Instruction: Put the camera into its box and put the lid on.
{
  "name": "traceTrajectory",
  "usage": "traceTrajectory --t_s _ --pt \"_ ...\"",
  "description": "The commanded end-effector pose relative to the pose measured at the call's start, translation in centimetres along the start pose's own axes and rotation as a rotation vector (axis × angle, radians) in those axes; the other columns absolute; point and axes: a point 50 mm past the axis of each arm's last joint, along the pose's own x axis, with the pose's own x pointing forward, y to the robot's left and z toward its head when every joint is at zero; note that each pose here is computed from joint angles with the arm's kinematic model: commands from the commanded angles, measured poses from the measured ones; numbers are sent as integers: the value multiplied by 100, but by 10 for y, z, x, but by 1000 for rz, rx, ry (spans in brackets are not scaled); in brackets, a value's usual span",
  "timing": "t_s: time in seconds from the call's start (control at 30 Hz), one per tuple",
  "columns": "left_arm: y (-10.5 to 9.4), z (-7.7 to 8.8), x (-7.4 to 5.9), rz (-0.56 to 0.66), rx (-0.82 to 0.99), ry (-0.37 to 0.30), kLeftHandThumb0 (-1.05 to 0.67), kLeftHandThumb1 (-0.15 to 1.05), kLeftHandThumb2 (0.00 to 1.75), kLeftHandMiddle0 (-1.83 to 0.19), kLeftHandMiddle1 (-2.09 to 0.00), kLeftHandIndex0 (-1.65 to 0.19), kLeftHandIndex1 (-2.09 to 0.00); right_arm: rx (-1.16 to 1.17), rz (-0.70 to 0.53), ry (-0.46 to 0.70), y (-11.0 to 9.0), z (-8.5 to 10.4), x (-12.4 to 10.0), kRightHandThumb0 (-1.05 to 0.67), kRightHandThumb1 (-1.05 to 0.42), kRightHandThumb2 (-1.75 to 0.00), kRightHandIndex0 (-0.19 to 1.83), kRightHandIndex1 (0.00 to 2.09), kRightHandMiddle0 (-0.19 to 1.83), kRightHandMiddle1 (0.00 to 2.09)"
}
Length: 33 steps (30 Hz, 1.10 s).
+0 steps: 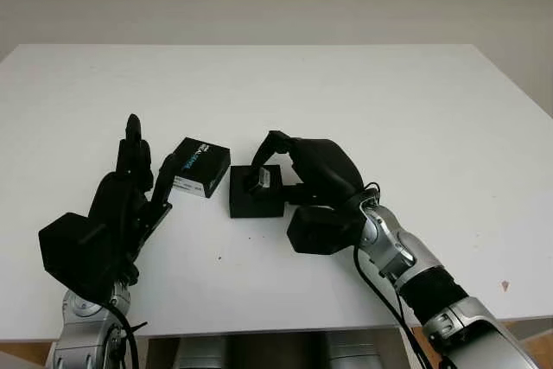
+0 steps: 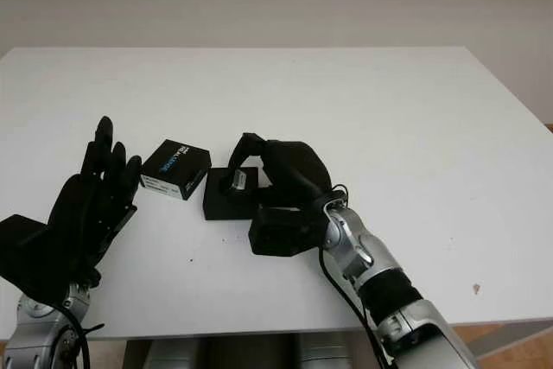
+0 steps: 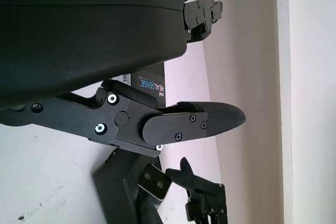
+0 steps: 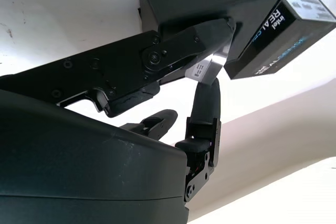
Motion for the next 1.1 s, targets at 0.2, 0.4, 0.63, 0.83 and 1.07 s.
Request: traceTrajectory --t_s 0.2,0.4,0.63,0.83,1.07 --pt "3 6 1 -13 20 -16 -64 105 49 18 -5 18 -5 43 -52 -10 -13 2 9 -40 -99 -5 48 16 38 158" --pt "2 7 2 -10 15 -18 -64 105 48 19 -5 18 -5 94 -59 -19 -18 4 10 -40 -99 -5 48 16 38 162" --pt "3 7 3 -18 11 -22 -63 105 49 19 -3 19 -3 154 -69 -39 -21 9 10 -41 -100 -5 48 17 38 165" --pt "3 8 3 -13 13 -22 -64 105 47 18 -5 18 -4 122 -22 -27 -21 12 9 -42 -99 -5 44 16 35 160" --pt "3 7 2 -13 19 -16 -65 105 46 19 -5 18 -5 -10 55 -26 -21 18 8 -62 -97 -5 31 7 25 94"
